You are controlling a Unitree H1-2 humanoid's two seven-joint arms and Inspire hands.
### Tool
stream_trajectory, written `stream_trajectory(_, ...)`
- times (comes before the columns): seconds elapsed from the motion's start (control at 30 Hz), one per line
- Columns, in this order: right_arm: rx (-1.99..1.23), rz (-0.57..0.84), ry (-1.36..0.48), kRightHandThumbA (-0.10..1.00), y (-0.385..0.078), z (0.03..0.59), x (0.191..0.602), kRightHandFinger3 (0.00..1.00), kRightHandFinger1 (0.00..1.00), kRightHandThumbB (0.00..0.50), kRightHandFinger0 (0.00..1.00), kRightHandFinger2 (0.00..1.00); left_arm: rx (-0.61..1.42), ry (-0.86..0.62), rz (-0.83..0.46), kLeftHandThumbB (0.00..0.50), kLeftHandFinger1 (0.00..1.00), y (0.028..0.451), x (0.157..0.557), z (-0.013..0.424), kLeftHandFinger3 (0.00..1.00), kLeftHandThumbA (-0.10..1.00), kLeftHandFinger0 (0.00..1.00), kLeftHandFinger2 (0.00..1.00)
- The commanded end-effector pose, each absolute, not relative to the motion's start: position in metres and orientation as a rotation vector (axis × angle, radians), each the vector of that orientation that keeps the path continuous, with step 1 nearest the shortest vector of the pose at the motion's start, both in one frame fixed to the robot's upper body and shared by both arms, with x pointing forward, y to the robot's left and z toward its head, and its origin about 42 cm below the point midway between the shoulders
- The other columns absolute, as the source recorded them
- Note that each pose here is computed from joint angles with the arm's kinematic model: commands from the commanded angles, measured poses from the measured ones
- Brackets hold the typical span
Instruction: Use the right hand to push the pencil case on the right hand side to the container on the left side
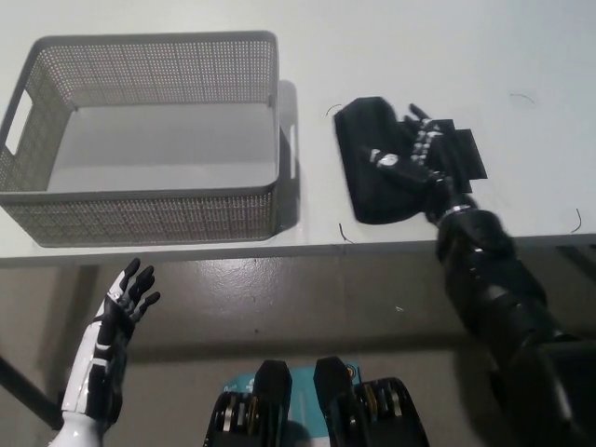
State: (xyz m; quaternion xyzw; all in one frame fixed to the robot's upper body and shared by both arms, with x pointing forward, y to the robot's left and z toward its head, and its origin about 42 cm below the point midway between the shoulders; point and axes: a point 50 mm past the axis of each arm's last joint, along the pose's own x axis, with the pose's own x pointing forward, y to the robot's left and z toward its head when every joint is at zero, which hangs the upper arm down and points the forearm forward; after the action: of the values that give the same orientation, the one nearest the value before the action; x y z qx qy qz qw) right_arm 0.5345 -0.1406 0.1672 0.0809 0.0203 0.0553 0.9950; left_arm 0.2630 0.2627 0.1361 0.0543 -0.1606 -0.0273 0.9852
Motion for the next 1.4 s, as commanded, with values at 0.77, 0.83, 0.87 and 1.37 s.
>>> stream_trajectory(0.77, 0.23, 0.255, -0.074, 1.0, -0.03, 0.206, 0.523, 1.0, 1.0, 0.233, 1.0, 1.0, 0.128, -0.399, -0.079, 0.076, 1.0, 0.267, 0.273, 0.155, 1.0, 0.99, 1.0, 1.0)
stream_trajectory(0.83, 0.208, 0.251, -0.098, 1.0, -0.038, 0.207, 0.525, 1.0, 1.0, 0.226, 1.0, 1.0, 0.126, -0.402, -0.082, 0.075, 1.0, 0.267, 0.273, 0.155, 1.0, 0.99, 1.0, 1.0)
stream_trajectory(0.87, 0.197, 0.24, -0.111, 1.0, -0.044, 0.206, 0.526, 1.0, 1.0, 0.226, 1.0, 1.0, 0.126, -0.404, -0.083, 0.073, 1.0, 0.267, 0.272, 0.155, 1.0, 0.99, 1.0, 1.0)
stream_trajectory(1.37, -0.201, 0.058, -0.384, 1.0, -0.164, 0.258, 0.548, 1.0, 1.0, 0.341, 1.0, 1.0, 0.131, -0.409, -0.08, 0.07, 1.0, 0.266, 0.276, 0.159, 1.0, 0.97, 1.0, 1.0)
